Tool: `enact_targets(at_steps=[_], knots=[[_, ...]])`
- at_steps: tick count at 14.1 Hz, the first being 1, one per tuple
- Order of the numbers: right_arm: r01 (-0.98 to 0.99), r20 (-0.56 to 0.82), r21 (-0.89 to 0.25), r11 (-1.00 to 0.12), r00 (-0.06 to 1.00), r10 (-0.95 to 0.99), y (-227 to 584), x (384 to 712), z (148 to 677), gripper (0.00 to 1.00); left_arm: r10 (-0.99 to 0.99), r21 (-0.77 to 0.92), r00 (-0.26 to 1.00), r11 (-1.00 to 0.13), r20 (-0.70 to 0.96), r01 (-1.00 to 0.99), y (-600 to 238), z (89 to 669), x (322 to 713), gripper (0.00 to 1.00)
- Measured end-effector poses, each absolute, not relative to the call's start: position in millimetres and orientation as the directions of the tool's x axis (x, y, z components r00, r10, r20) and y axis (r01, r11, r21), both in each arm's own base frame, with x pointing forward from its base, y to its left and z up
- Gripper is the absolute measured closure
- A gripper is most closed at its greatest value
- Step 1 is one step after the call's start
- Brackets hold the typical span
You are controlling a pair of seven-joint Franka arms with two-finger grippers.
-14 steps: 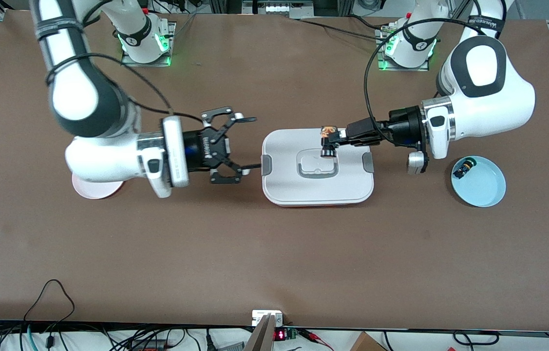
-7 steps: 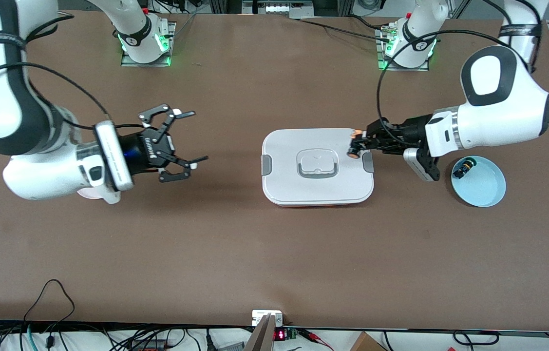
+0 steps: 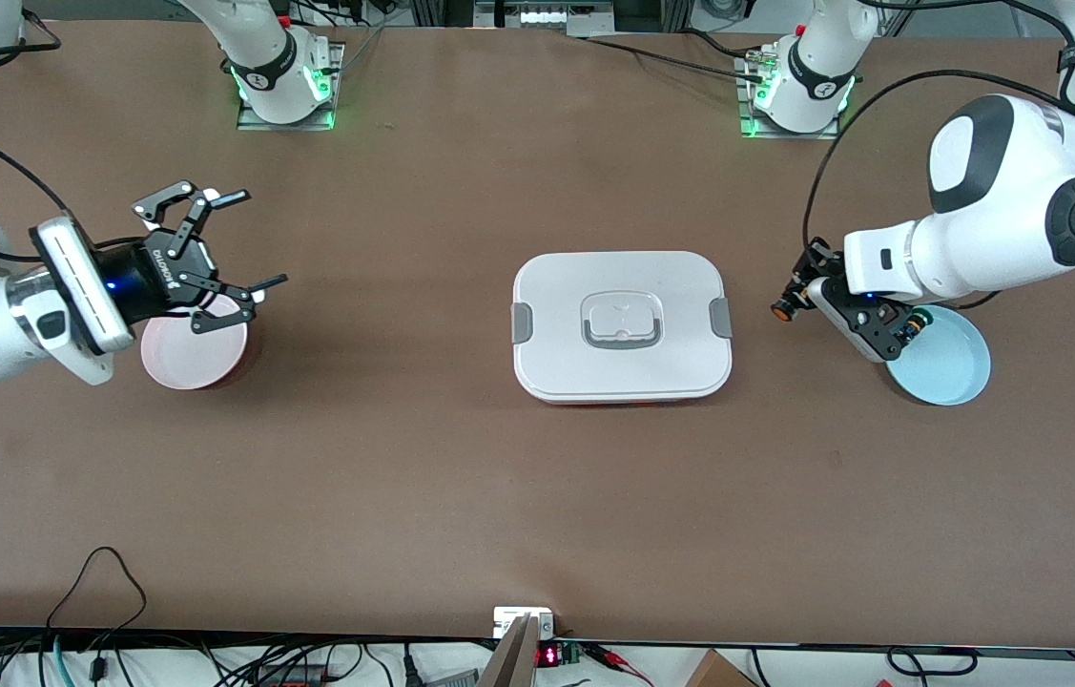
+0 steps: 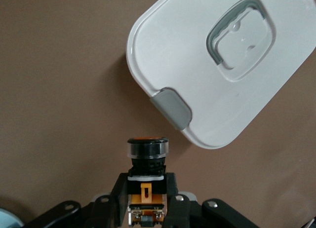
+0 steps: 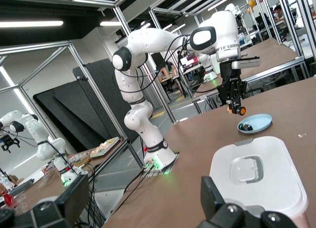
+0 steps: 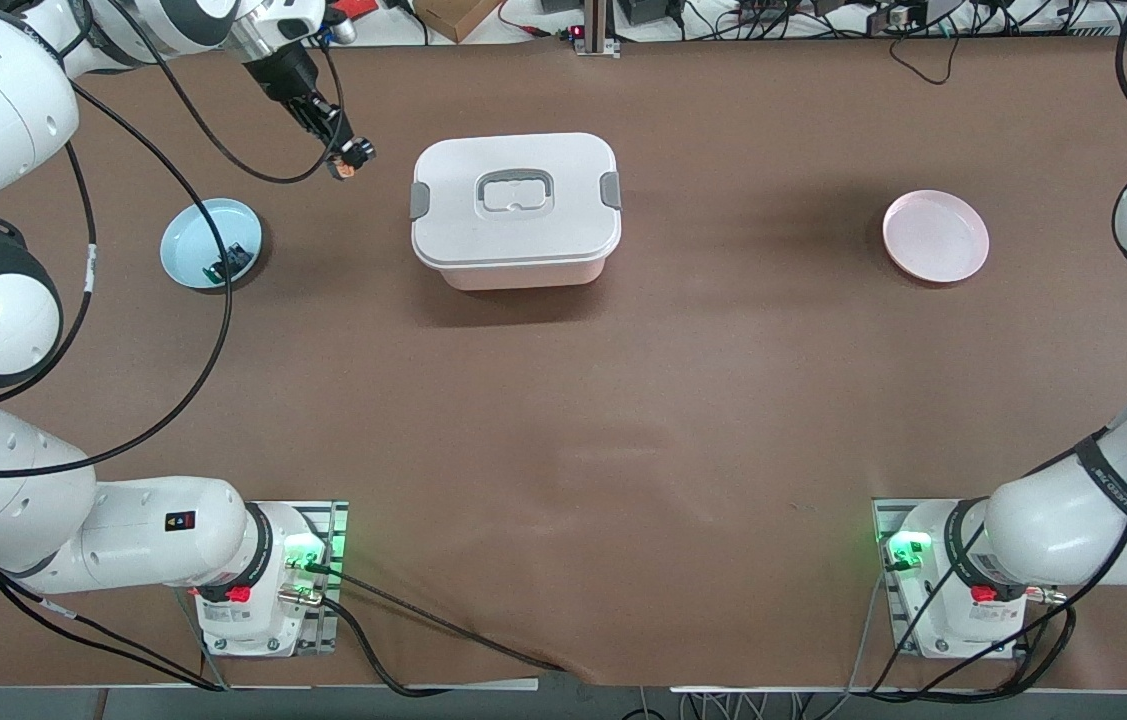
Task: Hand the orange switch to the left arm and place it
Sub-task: 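Lower the switch with the left gripper into the light-blue dish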
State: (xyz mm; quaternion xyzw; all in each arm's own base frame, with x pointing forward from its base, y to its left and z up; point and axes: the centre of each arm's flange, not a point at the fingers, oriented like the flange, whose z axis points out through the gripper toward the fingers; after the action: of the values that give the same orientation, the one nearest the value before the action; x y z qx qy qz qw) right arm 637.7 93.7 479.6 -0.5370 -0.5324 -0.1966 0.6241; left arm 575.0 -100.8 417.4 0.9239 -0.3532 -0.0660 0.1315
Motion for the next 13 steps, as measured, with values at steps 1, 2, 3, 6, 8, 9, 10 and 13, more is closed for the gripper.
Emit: enact_targets(at_steps=[1, 2, 3, 6, 8, 9, 10, 13], knots=[[0.823, 0.859, -0.465, 0.326, 0.332, 0.389, 87, 634, 487, 0.00, -0.710, 0.241, 0.701, -0.693, -0.067, -0.679, -94, 411, 576, 0.66], [0.831, 0.831, -0.472, 0.294, 0.309, 0.462, 81, 627, 500, 0.00, -0.742, 0.200, 0.662, -0.668, -0.107, -0.717, -88, 405, 578, 0.66], [0.845, 0.787, -0.480, 0.237, 0.295, 0.542, 73, 619, 520, 0.00, -0.773, 0.161, 0.616, -0.634, -0.153, -0.756, -82, 398, 579, 0.66], [0.876, 0.599, -0.481, 0.028, 0.305, 0.740, 49, 584, 583, 0.00, -0.833, 0.118, 0.489, -0.529, -0.258, -0.840, -62, 374, 584, 0.66], [0.896, 0.445, -0.419, -0.147, 0.343, 0.827, 29, 568, 612, 0.00, -0.865, 0.146, 0.408, -0.462, -0.293, -0.875, -34, 353, 588, 0.66], [0.908, 0.374, -0.356, -0.221, 0.355, 0.856, 19, 566, 620, 0.00, -0.880, 0.160, 0.367, -0.427, -0.303, -0.890, -19, 343, 591, 0.66], [0.923, 0.307, -0.272, -0.272, 0.352, 0.884, 13, 568, 626, 0.00, -0.893, 0.173, 0.328, -0.391, -0.307, -0.904, -5, 334, 593, 0.66], [0.948, 0.203, -0.057, -0.314, 0.319, 0.926, 29, 586, 632, 0.00, -0.935, 0.201, 0.234, -0.291, -0.265, -0.935, 32, 310, 600, 0.66]])
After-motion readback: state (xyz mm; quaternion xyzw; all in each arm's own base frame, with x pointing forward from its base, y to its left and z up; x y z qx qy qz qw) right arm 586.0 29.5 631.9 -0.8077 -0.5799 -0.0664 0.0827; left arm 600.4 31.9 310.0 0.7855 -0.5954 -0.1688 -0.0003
